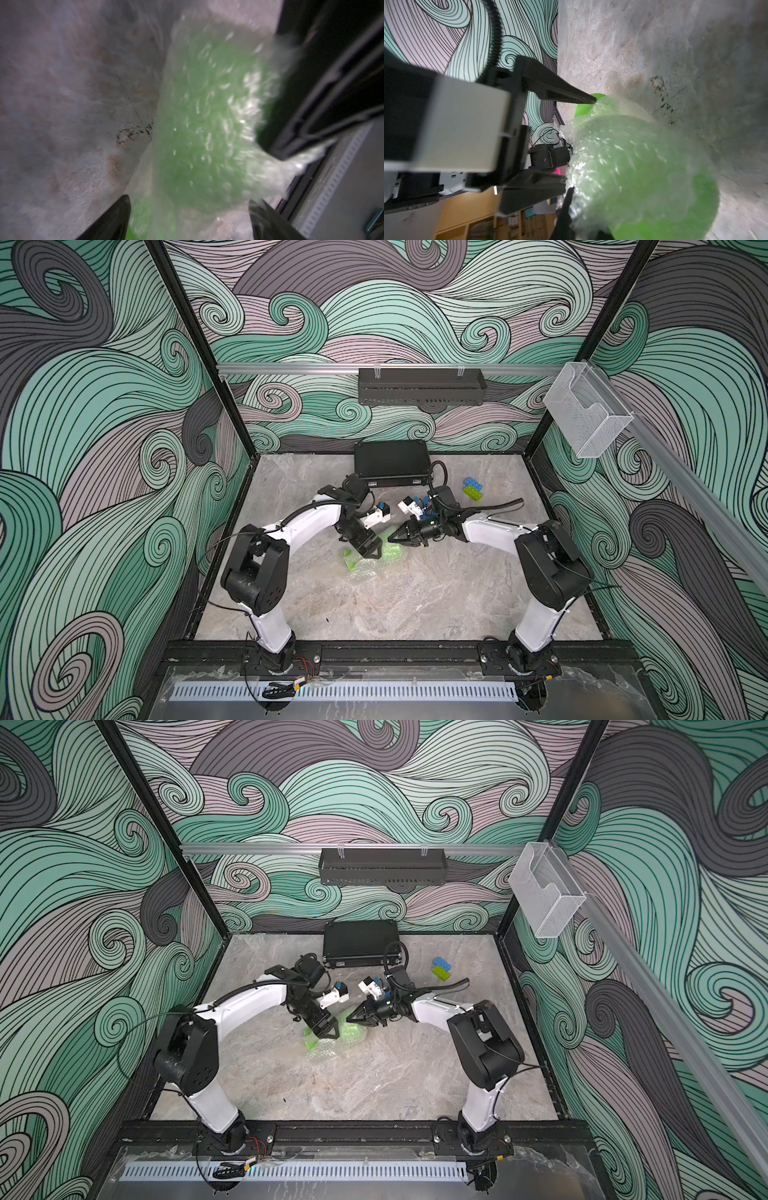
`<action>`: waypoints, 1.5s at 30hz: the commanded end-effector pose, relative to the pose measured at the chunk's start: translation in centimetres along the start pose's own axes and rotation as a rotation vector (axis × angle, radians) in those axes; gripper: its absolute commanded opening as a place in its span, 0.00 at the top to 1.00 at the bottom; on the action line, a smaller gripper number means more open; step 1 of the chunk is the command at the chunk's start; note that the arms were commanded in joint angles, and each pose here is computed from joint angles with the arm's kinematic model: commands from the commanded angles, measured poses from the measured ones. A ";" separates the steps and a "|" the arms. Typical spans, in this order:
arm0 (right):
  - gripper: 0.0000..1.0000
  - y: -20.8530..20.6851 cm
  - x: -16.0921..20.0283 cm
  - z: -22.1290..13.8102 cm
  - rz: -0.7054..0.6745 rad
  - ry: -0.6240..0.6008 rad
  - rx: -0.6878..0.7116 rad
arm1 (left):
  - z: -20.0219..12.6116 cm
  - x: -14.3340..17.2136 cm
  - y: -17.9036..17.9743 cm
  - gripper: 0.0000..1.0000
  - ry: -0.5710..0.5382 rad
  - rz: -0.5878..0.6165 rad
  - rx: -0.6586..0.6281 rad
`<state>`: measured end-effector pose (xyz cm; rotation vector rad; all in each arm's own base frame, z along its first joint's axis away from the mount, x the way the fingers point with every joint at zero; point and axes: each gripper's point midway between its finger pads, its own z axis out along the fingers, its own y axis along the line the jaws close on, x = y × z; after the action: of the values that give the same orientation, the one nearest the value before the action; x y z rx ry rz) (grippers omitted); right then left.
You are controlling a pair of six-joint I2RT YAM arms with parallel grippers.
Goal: Wrap wine glasses in bubble wrap
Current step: Pick up the bubble wrap from the center of the board, then place the bubble wrap at the center of the board.
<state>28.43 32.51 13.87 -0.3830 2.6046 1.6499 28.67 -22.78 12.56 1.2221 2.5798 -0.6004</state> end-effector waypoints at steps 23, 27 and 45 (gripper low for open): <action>1.00 3.3 3.2 -2.6 -0.970 0.398 0.930 | -11.6 -4.9 5.4 0.10 -0.491 -0.587 0.270; 0.95 2.1 4.3 -0.9 -0.944 0.474 0.884 | -9.9 -4.3 5.1 0.09 -0.433 -0.573 0.270; 0.45 4.1 4.7 -0.7 -0.943 0.476 0.781 | -3.9 -5.0 2.4 0.11 -0.207 -0.502 0.387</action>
<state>23.44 32.69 15.06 -1.7060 2.3989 0.1813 34.15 -22.53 16.53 0.4638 2.6667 -1.2892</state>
